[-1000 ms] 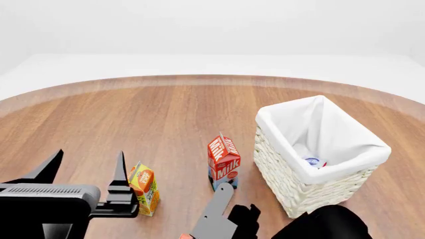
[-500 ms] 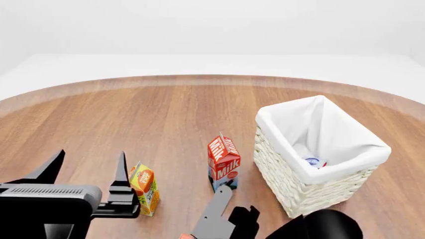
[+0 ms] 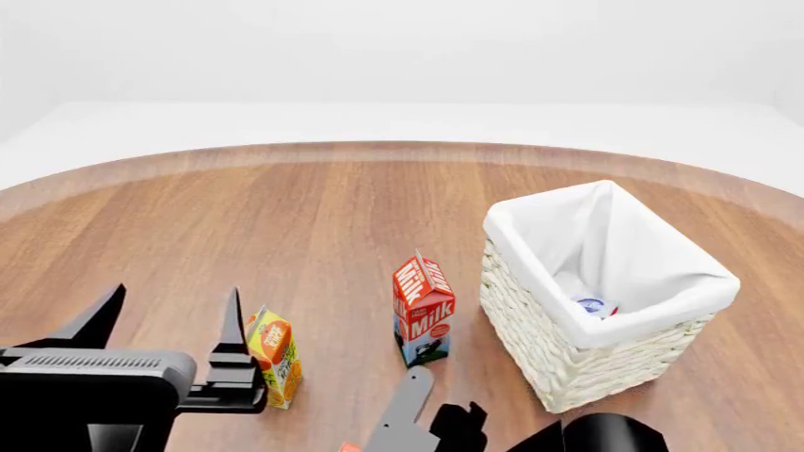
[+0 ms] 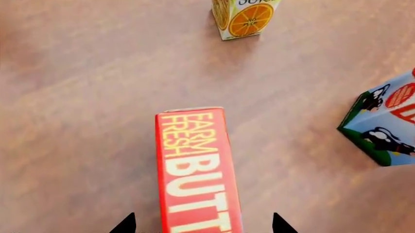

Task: Pick up the cream cheese box and the butter, and put them in the basket.

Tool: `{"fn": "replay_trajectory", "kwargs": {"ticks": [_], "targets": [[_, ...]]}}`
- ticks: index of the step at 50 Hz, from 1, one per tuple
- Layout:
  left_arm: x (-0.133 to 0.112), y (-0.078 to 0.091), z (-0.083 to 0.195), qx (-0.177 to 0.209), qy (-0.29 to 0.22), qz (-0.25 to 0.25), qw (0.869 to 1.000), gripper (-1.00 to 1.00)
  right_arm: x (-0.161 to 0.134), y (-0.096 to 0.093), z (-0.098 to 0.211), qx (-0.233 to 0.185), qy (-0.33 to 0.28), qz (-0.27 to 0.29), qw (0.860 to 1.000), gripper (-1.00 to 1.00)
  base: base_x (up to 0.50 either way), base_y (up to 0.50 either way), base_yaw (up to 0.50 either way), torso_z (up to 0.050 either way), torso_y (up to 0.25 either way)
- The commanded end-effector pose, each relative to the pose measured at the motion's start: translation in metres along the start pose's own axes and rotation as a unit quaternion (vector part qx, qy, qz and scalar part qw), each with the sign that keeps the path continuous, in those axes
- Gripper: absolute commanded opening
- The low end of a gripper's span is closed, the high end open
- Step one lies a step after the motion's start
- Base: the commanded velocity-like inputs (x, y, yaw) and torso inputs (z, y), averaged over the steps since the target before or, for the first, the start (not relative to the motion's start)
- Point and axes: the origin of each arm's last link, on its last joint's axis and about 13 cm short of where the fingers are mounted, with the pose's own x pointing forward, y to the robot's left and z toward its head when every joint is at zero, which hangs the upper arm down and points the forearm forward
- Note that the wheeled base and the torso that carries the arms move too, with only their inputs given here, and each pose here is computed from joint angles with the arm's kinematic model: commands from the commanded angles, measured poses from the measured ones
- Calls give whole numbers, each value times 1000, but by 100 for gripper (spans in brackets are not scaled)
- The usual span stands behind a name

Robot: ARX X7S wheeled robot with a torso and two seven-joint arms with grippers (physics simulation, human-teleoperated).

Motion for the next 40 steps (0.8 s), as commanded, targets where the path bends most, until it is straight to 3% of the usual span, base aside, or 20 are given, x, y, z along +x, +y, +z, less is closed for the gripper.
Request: {"fn": "replay_trajectory", "kwargs": {"ticks": [1, 40], "targets": [[0, 0, 0, 0, 0, -2, 1000, 100, 7, 1, -4, -2, 8, 5, 1000, 100, 0, 0, 0, 0, 0], [0, -1, 0, -1, -1, -3, 1000, 100, 29, 0, -16, -5, 38, 8, 999, 100, 0, 0, 0, 0, 0]]}}
